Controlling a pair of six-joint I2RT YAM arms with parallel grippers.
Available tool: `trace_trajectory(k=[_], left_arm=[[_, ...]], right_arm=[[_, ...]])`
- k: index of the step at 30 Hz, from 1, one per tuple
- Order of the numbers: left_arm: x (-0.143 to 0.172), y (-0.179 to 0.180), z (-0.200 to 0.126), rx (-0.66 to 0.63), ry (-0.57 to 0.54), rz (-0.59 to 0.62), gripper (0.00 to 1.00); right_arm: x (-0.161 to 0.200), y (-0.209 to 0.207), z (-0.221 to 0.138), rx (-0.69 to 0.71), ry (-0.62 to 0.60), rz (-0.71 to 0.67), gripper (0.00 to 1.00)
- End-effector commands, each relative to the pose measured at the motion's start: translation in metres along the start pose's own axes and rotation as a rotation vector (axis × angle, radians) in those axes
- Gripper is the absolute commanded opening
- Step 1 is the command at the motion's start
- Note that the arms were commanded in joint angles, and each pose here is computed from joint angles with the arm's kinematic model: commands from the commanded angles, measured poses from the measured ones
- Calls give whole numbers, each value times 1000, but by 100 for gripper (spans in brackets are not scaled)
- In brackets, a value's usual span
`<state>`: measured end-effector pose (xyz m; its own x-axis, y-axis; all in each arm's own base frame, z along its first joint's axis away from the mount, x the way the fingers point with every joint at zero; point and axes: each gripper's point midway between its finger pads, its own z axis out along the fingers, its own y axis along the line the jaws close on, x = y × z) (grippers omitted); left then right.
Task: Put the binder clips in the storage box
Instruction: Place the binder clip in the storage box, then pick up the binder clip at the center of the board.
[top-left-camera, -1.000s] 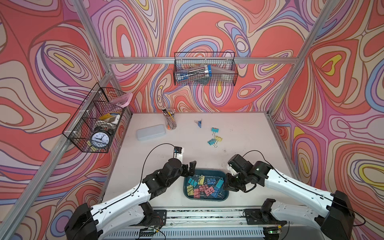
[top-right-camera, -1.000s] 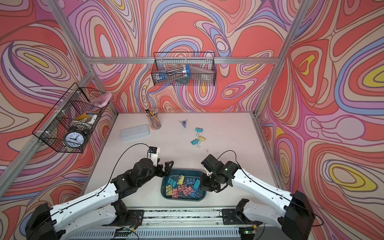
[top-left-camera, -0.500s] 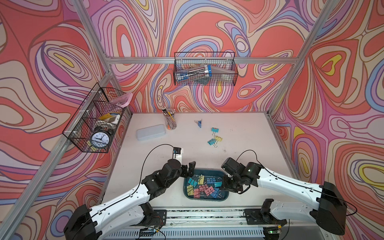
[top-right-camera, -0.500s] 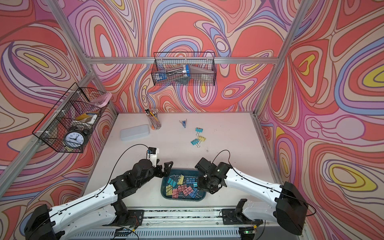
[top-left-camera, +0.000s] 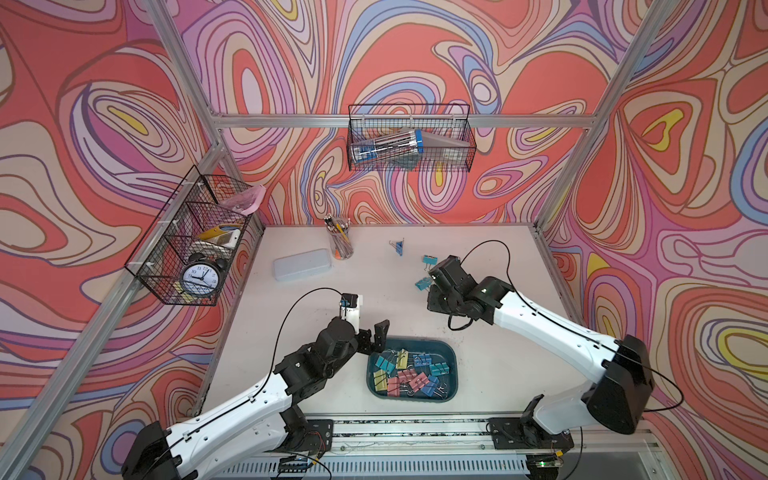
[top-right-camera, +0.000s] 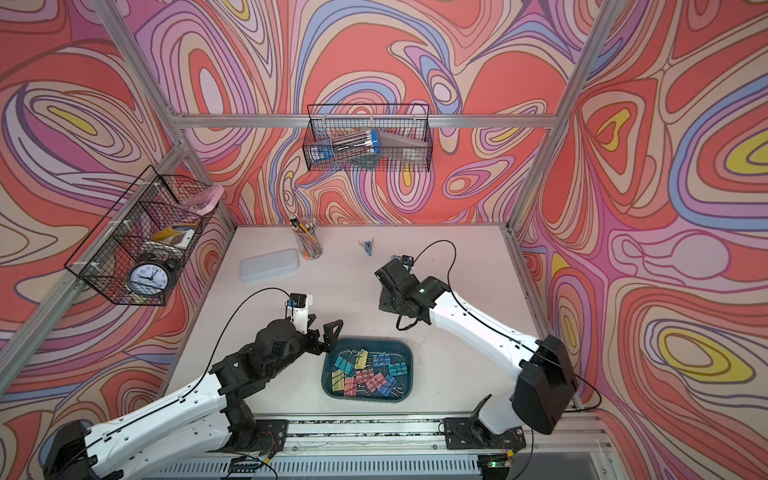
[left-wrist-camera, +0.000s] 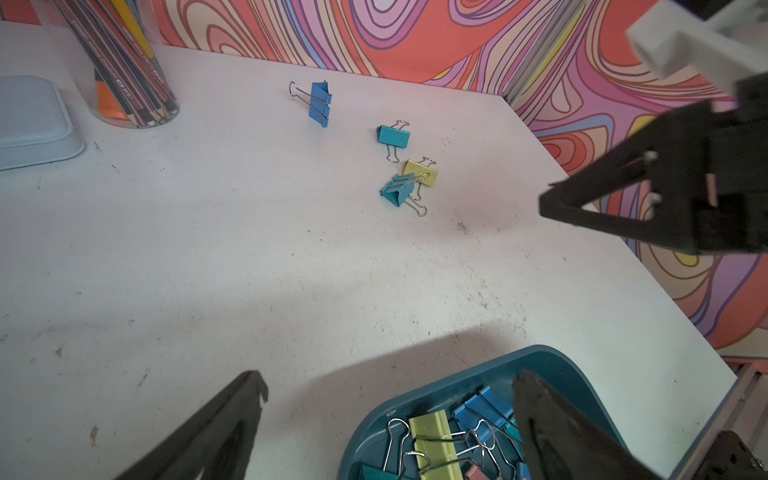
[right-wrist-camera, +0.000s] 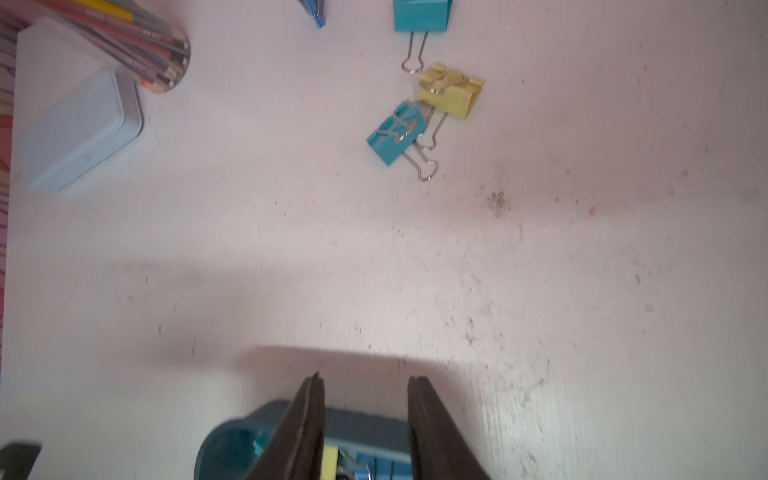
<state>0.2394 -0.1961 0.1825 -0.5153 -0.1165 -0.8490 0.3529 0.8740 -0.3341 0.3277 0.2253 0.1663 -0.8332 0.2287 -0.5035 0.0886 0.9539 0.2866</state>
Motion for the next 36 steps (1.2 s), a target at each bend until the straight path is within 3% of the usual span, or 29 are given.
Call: trace_trajectory(k=[1,7,14,21,24,29,36], left_arm=[[-2,7,-9,-28,2,23,99],[-3,11,-25,-24,5,56,99],[-8,6,-32,-8,23,90,99],[-10,4,-33,4,22,99,99],[-8,3,-33,8,27,101,99],[-9,-2,-34,36,21,105,99],[-10,-3,-35,49,5,98,99]], right_arm=[[-39,17,36,-92,-61,120,36],[-48,1,108,-34,-48,267,57],[-45,-8,152,27,-30,284,49],[-46,-24,159,61,-55,280,47],[-50,-25,159,51,-64,276,39],[-51,-27,165,53,-56,274,16],[-55,-20,153,18,-57,227,0]])
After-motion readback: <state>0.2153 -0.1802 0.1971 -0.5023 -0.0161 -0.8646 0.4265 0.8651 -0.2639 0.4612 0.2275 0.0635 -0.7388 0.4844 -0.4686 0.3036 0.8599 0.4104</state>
